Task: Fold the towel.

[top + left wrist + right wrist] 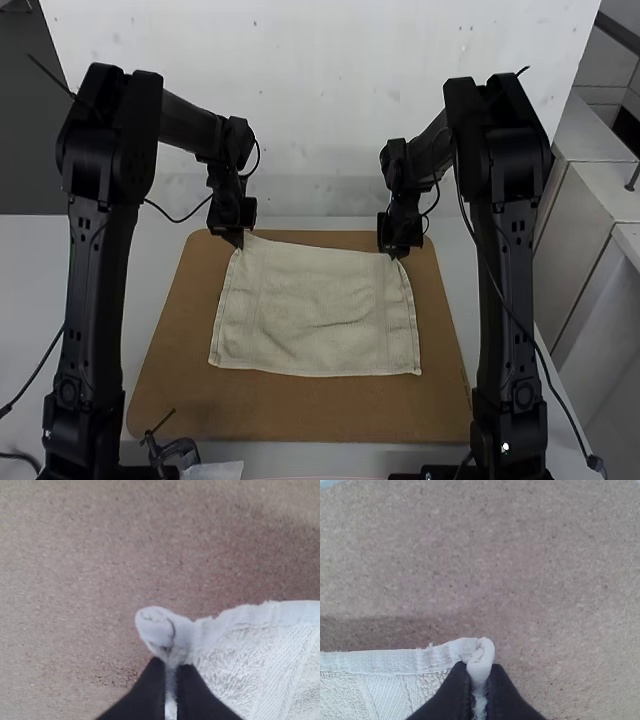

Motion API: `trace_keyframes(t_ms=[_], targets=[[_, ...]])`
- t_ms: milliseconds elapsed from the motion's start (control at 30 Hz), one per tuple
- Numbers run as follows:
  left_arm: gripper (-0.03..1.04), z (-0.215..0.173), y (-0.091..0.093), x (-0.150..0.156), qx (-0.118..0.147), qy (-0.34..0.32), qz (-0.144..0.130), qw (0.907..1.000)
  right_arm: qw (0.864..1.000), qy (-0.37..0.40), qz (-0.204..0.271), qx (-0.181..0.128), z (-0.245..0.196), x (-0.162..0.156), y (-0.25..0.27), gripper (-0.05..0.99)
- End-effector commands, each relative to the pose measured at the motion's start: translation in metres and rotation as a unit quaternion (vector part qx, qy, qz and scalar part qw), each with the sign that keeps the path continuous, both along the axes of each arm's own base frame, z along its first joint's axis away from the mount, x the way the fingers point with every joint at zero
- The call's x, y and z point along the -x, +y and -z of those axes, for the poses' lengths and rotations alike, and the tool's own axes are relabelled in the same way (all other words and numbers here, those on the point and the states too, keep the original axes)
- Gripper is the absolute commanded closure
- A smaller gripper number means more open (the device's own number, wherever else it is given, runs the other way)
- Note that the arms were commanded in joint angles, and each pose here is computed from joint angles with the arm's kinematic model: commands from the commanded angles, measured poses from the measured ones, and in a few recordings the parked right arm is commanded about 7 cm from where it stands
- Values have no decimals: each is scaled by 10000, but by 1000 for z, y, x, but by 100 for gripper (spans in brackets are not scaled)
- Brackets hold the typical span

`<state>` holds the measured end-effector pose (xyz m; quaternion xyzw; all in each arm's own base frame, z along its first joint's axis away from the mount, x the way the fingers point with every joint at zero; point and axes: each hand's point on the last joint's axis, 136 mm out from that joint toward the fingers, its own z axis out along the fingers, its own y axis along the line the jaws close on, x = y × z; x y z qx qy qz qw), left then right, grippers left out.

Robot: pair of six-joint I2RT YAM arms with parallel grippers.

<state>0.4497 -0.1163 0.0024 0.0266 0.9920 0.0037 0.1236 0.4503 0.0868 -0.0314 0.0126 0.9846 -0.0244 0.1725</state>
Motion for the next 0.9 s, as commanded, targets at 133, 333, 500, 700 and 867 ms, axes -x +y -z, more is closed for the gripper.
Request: trace_keyframes(t_ms=[133,333,500,700,867], targets=[[100,-56,13,-38,139,-941,-219,9952,9957,-901,187,-33,-72,-40,-6,92],[100,-62,13,-41,227,-1047,-261,9939,9919,-1244,243,-128,-100,-54,-5,92],[100,-58,11,-26,223,-946,-210,9950,9911,-1317,167,-133,-112,-56,0,92],[100,-60,17,-7,211,-866,-172,9959,9936,-1122,93,-91,-100,-37,2,92],[100,-57,14,25,226,-696,-63,9973,9950,-999,2,-74,-92,-10,3,92]])
